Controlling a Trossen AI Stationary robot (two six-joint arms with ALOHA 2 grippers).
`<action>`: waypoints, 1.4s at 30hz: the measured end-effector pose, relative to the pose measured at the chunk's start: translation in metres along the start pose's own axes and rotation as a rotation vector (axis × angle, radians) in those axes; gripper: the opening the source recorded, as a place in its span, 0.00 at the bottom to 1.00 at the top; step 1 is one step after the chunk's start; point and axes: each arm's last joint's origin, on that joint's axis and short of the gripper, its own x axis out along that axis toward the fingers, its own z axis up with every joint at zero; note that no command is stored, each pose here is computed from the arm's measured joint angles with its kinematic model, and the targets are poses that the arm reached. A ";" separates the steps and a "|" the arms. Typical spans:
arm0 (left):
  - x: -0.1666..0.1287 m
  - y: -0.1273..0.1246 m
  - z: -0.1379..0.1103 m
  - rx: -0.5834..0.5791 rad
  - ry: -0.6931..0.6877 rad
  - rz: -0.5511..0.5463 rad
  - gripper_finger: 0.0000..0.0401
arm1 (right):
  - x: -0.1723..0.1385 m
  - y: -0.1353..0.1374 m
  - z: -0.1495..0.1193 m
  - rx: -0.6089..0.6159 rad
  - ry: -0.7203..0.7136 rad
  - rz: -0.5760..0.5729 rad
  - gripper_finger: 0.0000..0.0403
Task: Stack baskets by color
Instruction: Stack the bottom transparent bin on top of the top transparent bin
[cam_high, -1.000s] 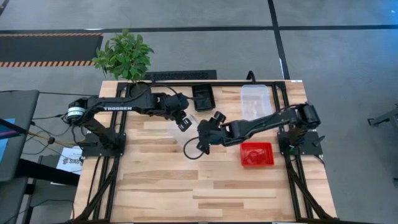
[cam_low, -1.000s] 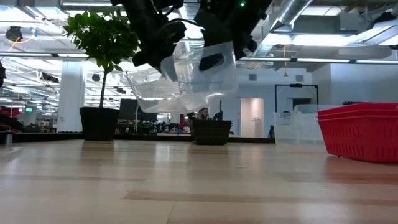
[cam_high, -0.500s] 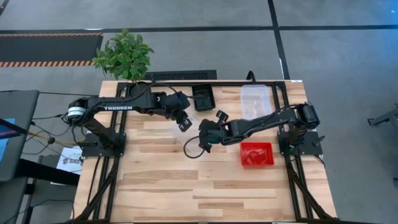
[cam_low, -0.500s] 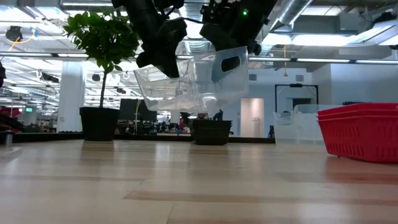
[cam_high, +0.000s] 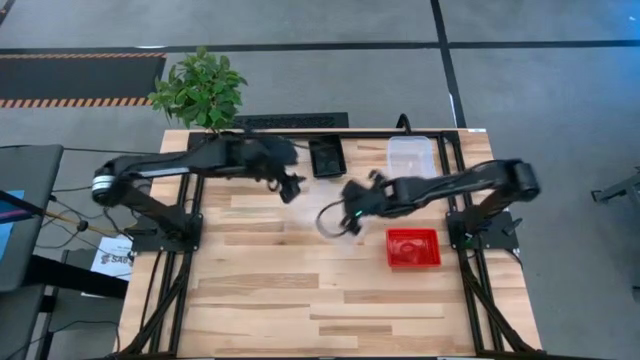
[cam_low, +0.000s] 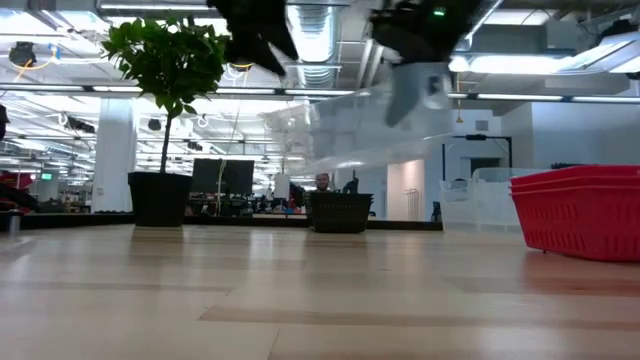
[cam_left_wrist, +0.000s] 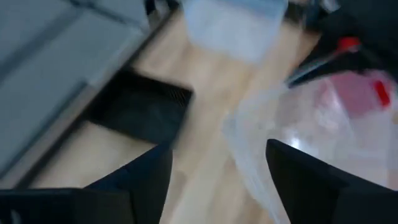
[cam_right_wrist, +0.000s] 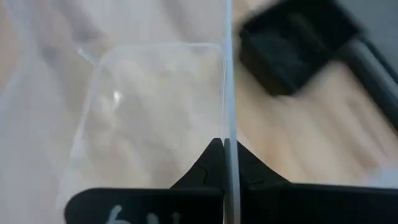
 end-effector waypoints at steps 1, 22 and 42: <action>-0.013 0.000 0.002 0.004 -0.045 0.015 0.62 | -0.006 -0.012 -0.005 0.031 -0.013 -0.007 0.03; -0.028 -0.040 -0.103 0.101 -0.511 -0.107 0.52 | -0.071 -0.186 -0.100 0.762 -0.164 -0.401 0.03; -0.028 -0.046 -0.112 0.200 -0.450 -0.112 0.47 | -0.028 -0.213 -0.100 0.820 0.107 -0.422 0.03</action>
